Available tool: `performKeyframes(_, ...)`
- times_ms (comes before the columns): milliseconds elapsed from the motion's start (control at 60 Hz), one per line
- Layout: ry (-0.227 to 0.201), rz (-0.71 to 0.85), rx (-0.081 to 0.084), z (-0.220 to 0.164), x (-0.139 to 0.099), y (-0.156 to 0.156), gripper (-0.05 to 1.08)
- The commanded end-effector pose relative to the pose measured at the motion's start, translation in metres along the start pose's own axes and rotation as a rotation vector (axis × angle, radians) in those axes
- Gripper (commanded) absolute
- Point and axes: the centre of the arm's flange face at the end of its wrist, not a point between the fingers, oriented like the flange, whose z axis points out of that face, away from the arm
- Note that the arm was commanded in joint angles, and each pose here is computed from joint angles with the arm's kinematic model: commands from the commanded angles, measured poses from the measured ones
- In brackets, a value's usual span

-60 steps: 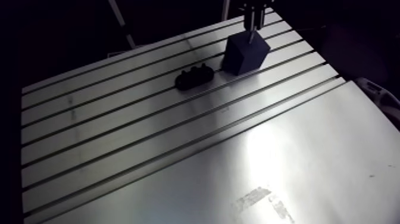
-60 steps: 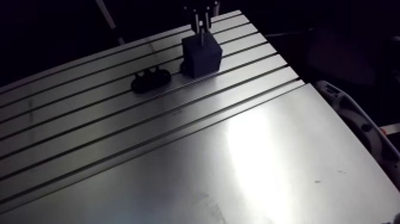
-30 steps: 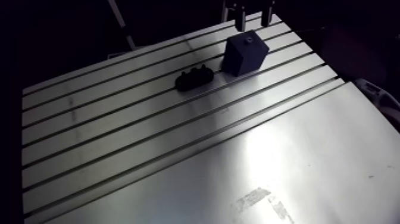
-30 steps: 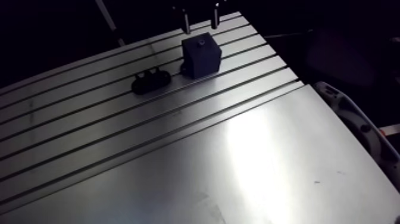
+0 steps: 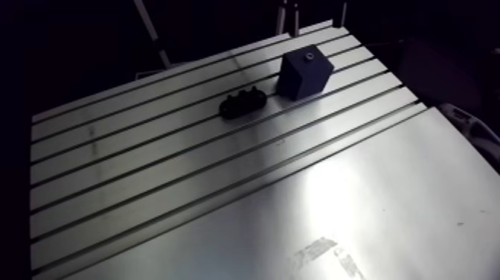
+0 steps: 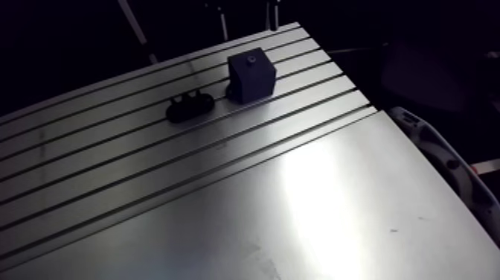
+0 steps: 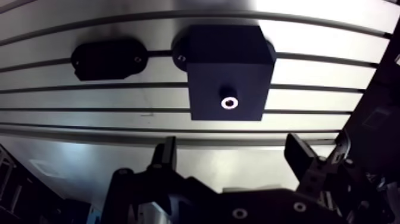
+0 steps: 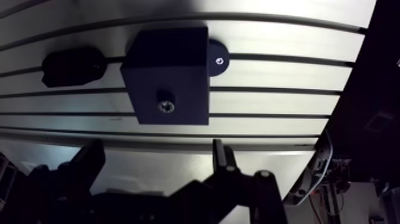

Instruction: Pick up the M10 bolt and insert it into the hole until fully seated.

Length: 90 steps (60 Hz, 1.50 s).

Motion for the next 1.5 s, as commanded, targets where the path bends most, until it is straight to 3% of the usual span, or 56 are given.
performKeyframes(17,0.036,-0.001,-0.015,-0.024,-0.019,-0.008,0.01)
performKeyframes(200,0.121,0.002,-0.054,-0.066,-0.049,-0.024,0.01)
performKeyframes(233,0.146,-0.004,-0.069,-0.079,-0.061,-0.035,0.01)
performKeyframes(417,0.200,-0.010,-0.098,-0.103,-0.093,-0.058,0.01)
performKeyframes(533,0.273,-0.014,-0.128,-0.117,-0.119,-0.074,0.01)
performKeyframes(650,0.312,-0.016,-0.143,-0.125,-0.147,-0.086,0.01)
performKeyframes(733,0.334,-0.028,-0.145,-0.128,-0.154,-0.098,0.01)
performKeyframes(833,0.365,-0.035,-0.139,-0.137,-0.165,-0.110,0.01)
performKeyframes(933,0.403,-0.038,-0.114,-0.149,-0.175,-0.119,0.01)
performKeyframes(950,0.412,-0.041,-0.099,-0.153,-0.178,-0.122,0.01)
performKeyframes(967,0.412,-0.041,-0.099,-0.153,-0.178,-0.122,0.01)
performKeyframes(1000,0.421,-0.037,-0.065,-0.162,-0.182,-0.128,0.01)
performKeyframes(1017,0.421,-0.037,-0.065,-0.162,-0.182,-0.128,0.01)
performKeyframes(1033,0.416,-0.027,-0.044,-0.167,-0.185,-0.130,0.01)
performKeyframes(1050,0.416,-0.027,-0.044,-0.167,-0.185,-0.130,0.01)
performKeyframes(1067,0.411,-0.016,-0.025,-0.172,-0.187,-0.132,0.01)
performKeyframes(1083,0.411,-0.016,-0.025,-0.172,-0.187,-0.132,0.01)
performKeyframes(1100,0.404,-0.008,-0.008,-0.176,-0.187,-0.137,0.01)
performKeyframes(1117,0.404,-0.008,-0.008,-0.176,-0.187,-0.137,0.01)
performKeyframes(1133,0.399,-0.011,0.006,-0.180,-0.186,-0.144,0.01)
performKeyframes(1167,0.396,-0.017,0.015,-0.184,-0.185,-0.152,0.01)
performKeyframes(1267,0.387,-0.025,0.023,-0.192,-0.186,-0.169,0.01)
performKeyframes(1400,0.390,0.005,0.020,-0.199,-0.191,-0.173,0.01)
performKeyframes(1500,0.380,-0.004,0.003,-0.197,-0.193,-0.182,0.01)
